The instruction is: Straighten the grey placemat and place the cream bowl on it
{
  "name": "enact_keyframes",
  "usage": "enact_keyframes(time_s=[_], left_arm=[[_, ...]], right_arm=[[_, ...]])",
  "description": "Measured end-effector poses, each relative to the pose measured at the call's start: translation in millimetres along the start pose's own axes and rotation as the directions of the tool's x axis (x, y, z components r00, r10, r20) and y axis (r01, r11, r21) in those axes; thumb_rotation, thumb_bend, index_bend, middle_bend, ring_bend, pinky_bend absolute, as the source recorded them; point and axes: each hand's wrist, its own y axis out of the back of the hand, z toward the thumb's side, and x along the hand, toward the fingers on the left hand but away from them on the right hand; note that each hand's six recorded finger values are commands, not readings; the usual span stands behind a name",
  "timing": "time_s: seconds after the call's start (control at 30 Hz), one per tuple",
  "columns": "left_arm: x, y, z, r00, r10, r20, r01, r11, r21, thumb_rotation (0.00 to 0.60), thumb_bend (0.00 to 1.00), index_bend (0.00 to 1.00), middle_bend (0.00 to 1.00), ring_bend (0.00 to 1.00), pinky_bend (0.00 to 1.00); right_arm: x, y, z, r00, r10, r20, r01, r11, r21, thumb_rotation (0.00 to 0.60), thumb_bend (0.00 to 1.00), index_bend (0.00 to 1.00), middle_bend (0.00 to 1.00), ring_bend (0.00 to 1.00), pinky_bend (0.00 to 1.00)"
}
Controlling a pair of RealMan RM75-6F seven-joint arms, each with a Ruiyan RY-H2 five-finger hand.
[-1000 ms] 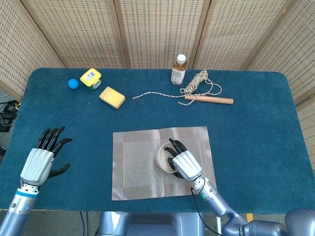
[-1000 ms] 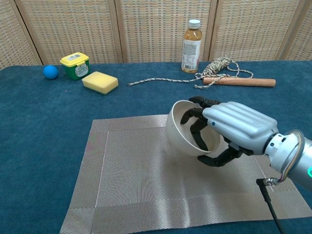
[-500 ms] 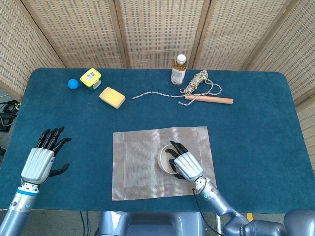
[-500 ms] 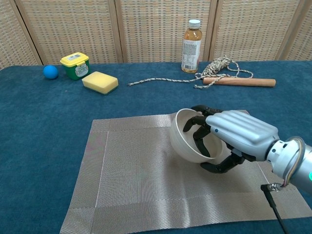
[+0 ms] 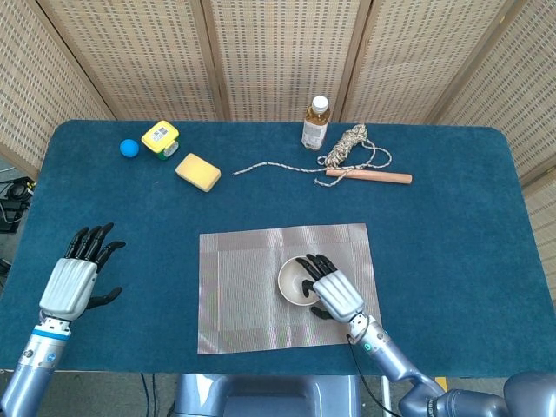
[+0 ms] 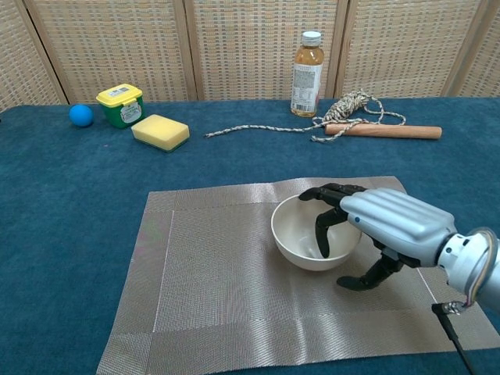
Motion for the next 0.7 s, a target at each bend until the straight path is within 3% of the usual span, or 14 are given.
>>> enact_keyframes(time_s=[0.17,0.33,0.53,0.7], left_arm=[[-0.1,0.0,-0.1,1.000,0.000,-0.002,0.000,1.000,0.001,0.600,0.18,0.20,0.00,0.00,0.00],[-0.4,1.4,-1.0,1.000,0.005,-0.004,-0.005,1.000,-0.002,0.600,0.18,0.20,0.00,0.00,0.00],[-1.2,3.2,-1.1,1.000,0.011,-0.003,-0.011,1.000,-0.003,0.600,0.18,0.20,0.00,0.00,0.00],[-1.9,4.6,0.4,1.000,0.018,0.000,-0.018,1.000,-0.001,0.600,0.18,0.20,0.00,0.00,0.00]], right_arm=[[2.8,0.0,-1.0,1.000,0.007,0.002,-0.007,1.000,0.000,0.600,0.30,0.32,0.00,0.00,0.05],[7.6,4.5,-5.4,1.000,0.010,0.019,-0.010,1.000,0.001,0.600,0.26,0.12,0.00,0.00,0.00],[22.2,23.3,-17.5,0.998,-0.006,0.069,0.007,1.000,-0.025,0.600,0.25,0.09,0.00,0.00,0.00],[40.0,52.0,-32.5,0.990,-0.079,0.114,0.083,0.996,-0.029,0.600,0.25,0.08,0.00,0.00,0.00]])
